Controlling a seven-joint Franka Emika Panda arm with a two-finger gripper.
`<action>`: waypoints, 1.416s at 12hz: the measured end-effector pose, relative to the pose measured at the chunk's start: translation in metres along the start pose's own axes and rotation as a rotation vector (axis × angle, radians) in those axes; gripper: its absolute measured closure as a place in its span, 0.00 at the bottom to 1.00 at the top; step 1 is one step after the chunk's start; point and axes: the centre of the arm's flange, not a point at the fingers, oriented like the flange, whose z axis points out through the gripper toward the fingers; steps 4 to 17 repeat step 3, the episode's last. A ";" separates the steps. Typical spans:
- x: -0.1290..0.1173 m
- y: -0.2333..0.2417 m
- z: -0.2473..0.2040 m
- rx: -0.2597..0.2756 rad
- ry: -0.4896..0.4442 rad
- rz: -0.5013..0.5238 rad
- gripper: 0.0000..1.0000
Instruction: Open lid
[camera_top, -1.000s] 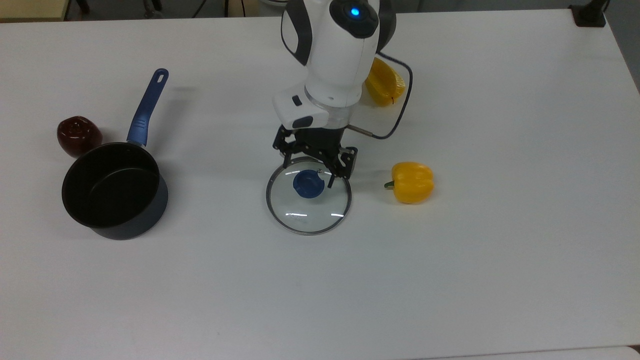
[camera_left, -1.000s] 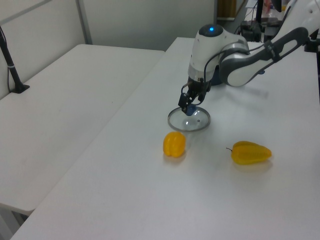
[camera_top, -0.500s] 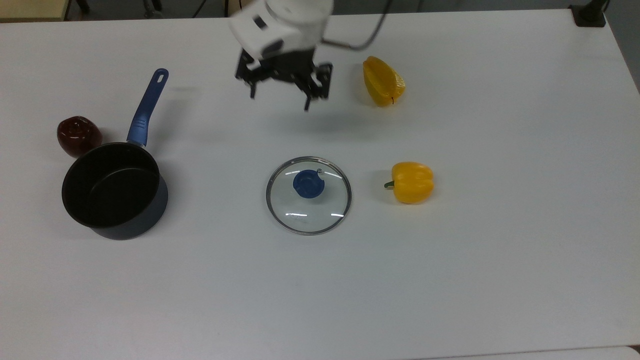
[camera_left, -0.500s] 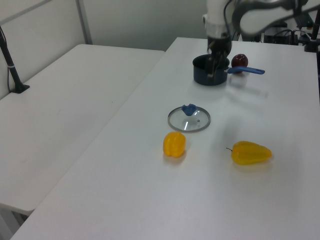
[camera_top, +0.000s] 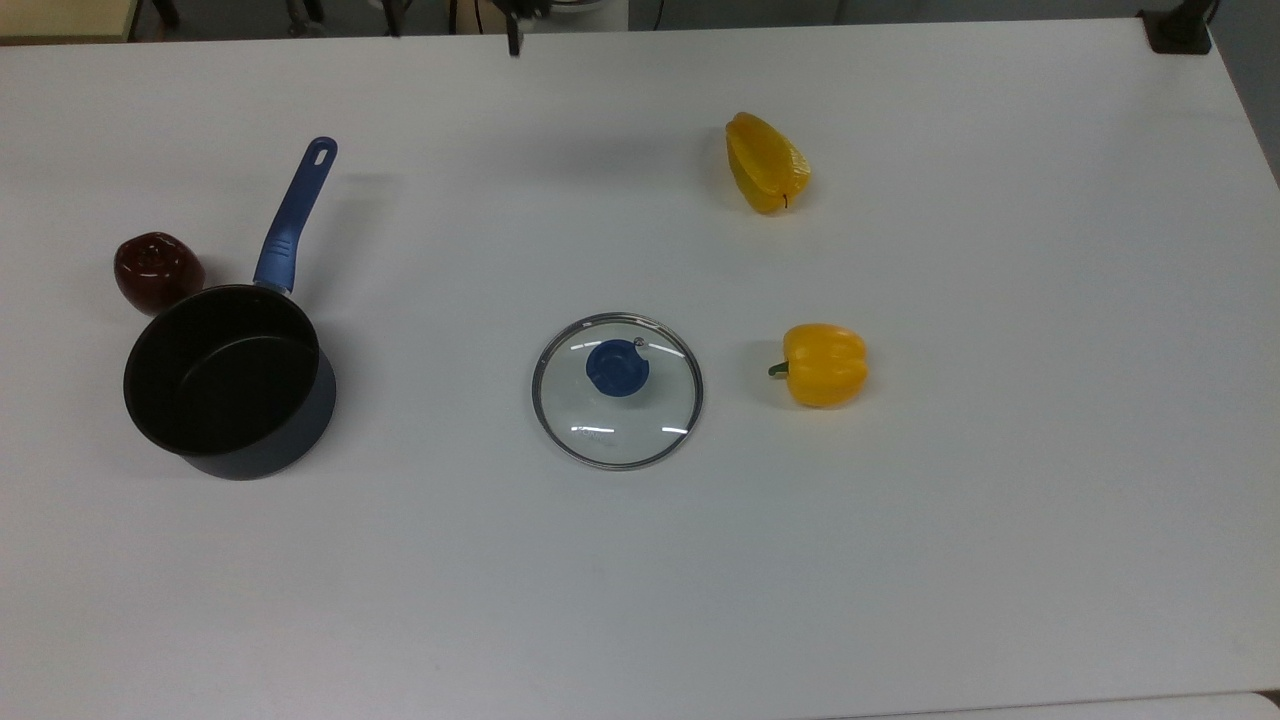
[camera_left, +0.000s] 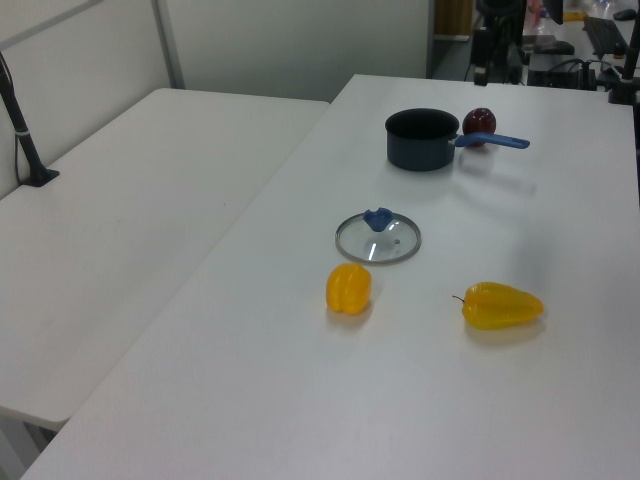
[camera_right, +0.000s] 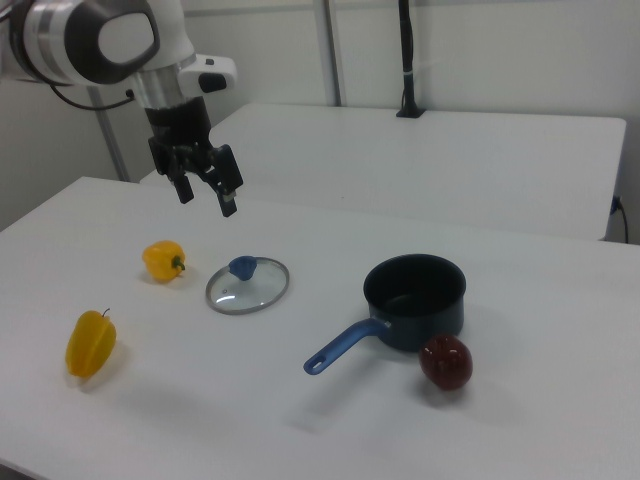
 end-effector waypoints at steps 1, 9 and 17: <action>-0.007 0.012 -0.008 0.004 -0.003 0.012 0.00; -0.012 0.024 -0.016 0.004 0.006 0.033 0.00; -0.012 0.024 -0.016 0.004 0.006 0.033 0.00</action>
